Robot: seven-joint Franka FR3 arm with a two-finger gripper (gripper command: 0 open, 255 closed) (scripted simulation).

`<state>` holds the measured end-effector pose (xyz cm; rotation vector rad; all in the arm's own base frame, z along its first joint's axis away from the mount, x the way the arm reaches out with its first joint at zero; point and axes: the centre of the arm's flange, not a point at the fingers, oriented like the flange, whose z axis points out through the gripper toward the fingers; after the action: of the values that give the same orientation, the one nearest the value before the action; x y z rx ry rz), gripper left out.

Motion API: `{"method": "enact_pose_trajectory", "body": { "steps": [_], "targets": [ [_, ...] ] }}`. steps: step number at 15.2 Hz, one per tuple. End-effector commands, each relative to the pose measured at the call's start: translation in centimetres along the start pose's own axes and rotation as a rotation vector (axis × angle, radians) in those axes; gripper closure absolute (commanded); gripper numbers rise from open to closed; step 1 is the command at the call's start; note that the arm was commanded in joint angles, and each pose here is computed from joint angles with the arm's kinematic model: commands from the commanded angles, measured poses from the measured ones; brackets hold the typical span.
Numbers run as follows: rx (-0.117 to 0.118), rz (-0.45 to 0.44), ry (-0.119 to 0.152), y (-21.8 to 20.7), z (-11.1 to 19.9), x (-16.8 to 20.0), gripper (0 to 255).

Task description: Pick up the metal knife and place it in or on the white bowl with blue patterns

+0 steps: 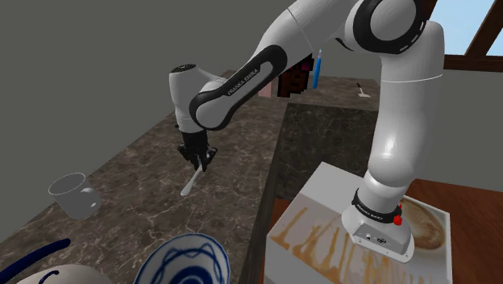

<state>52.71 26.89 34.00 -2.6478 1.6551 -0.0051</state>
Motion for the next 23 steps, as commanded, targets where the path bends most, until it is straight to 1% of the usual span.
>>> {"method": "enact_pose_trajectory", "body": {
  "steps": [1, 3, 23],
  "targets": [
    [0.0, 0.0, 0.0, 0.0, 0.0, 0.0, 255],
    [0.0, 0.0, 0.0, 0.0, 0.0, 0.0, 255],
    [0.0, 0.0, 0.0, -0.2, -10.6, -0.1, 255]
  ]
}}
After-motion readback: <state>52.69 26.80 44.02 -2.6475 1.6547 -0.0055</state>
